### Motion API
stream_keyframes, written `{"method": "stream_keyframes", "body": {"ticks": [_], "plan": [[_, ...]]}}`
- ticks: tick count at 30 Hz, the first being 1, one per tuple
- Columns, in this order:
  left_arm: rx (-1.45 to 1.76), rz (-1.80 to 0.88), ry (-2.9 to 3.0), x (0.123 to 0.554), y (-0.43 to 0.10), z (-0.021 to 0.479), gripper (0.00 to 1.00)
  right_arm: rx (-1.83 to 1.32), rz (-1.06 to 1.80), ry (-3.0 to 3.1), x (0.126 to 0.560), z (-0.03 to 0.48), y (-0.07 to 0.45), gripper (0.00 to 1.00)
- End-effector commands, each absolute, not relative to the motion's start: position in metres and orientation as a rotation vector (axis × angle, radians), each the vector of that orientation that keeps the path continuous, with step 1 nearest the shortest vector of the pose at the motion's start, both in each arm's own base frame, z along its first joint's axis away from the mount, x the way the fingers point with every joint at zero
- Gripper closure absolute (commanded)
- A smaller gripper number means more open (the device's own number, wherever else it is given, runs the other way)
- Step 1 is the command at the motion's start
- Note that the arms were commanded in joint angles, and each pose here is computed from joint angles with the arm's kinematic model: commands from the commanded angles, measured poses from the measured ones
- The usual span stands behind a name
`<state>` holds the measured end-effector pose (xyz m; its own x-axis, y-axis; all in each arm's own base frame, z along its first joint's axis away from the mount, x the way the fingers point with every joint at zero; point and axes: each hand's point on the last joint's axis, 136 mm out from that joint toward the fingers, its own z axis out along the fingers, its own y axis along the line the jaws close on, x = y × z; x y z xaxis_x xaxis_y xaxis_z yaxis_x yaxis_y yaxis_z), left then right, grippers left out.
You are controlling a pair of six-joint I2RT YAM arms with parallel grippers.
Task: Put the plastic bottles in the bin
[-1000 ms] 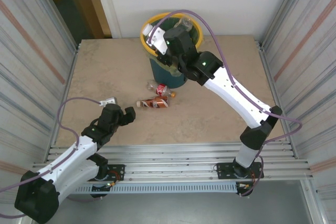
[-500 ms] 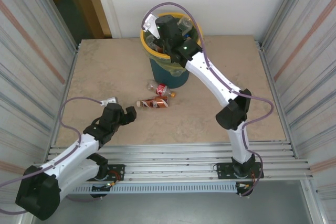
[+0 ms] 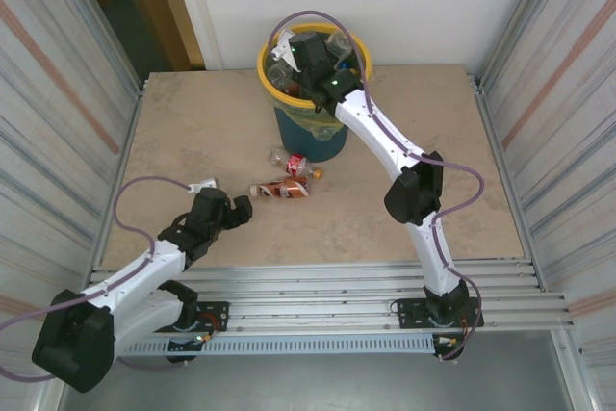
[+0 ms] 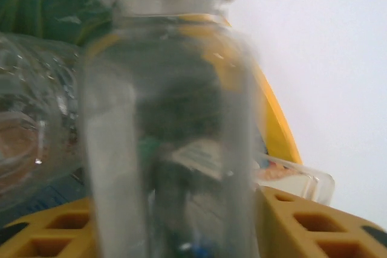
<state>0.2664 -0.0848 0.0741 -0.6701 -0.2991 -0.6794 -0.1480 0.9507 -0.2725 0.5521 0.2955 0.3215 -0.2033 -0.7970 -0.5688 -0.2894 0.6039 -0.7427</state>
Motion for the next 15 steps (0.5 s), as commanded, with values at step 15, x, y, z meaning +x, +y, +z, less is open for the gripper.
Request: {"method": "stream_keyframes", "body": {"ticks": [15], "plan": [[-0.327,-0.26,2.301,0.27,-0.085,0.078,0.01,-0.833,-0.205,1.752,0.496,0.392,0.312,0.26]]}}
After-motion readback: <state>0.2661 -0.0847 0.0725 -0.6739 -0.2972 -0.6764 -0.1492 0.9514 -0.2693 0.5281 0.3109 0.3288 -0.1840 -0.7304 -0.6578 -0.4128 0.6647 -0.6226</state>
